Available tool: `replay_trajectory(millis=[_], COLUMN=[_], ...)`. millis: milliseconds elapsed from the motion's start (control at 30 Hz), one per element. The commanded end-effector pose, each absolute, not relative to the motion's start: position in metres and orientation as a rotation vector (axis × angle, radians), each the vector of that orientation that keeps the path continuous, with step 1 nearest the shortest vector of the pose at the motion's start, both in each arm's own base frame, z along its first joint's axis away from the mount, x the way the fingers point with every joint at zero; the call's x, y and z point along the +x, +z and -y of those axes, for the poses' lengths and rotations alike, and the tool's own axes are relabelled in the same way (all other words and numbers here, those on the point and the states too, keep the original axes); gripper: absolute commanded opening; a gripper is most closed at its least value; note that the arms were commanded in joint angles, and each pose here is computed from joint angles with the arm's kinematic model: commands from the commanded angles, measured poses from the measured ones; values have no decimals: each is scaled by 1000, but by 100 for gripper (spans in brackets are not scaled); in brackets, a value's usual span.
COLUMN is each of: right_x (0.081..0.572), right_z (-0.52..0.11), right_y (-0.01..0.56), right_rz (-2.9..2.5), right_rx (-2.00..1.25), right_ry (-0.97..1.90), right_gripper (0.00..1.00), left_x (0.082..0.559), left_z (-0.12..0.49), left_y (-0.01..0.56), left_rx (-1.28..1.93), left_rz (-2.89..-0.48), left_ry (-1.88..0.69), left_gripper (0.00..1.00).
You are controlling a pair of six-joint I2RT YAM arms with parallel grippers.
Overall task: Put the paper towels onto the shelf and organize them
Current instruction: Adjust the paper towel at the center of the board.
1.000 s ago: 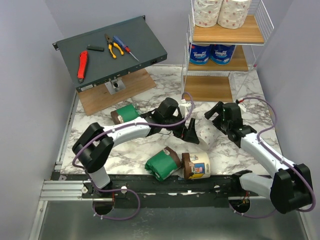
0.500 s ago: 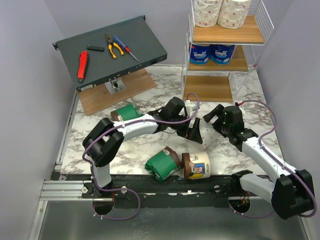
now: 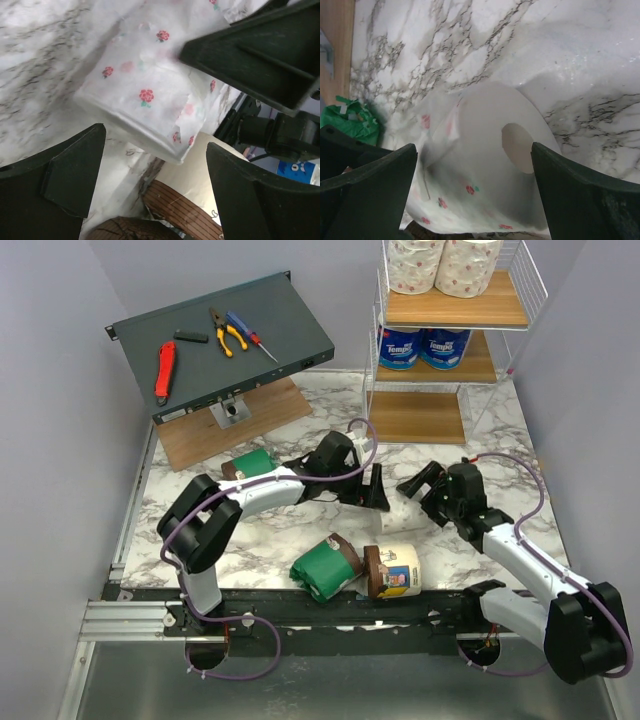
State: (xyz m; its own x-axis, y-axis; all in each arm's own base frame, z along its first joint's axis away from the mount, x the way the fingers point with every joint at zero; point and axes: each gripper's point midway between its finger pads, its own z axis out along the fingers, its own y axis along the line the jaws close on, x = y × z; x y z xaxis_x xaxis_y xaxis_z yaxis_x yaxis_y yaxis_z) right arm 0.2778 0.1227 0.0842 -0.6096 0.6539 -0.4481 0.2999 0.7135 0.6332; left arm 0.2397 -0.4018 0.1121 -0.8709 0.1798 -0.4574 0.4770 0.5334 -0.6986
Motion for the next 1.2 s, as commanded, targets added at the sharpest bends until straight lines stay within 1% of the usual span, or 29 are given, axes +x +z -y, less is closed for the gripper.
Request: replay_trajectory(millis=[0, 333, 800, 967, 1167], right_x=[279, 281, 272, 264, 254], right_z=[-143, -161, -147, -147, -158], right_y=[102, 120, 107, 97, 102], right_rz=[-2188, -2134, -2143, -2147, -2088], right_rx=[687, 624, 644, 604, 504], right_ry=[838, 990, 906, 906, 1020], right_gripper=[99, 99, 99, 95, 87], left_x=[260, 273, 274, 271, 267], left_z=[388, 379, 380, 377, 376], left_y=[130, 143, 145, 144, 146], left_rx=[426, 370, 373, 382, 401], left_rz=[-2377, -2321, -2325, -2322, -2293], left_ry=[-1218, -1221, -1228, -1228, -1270], left_gripper=[86, 86, 86, 86, 86])
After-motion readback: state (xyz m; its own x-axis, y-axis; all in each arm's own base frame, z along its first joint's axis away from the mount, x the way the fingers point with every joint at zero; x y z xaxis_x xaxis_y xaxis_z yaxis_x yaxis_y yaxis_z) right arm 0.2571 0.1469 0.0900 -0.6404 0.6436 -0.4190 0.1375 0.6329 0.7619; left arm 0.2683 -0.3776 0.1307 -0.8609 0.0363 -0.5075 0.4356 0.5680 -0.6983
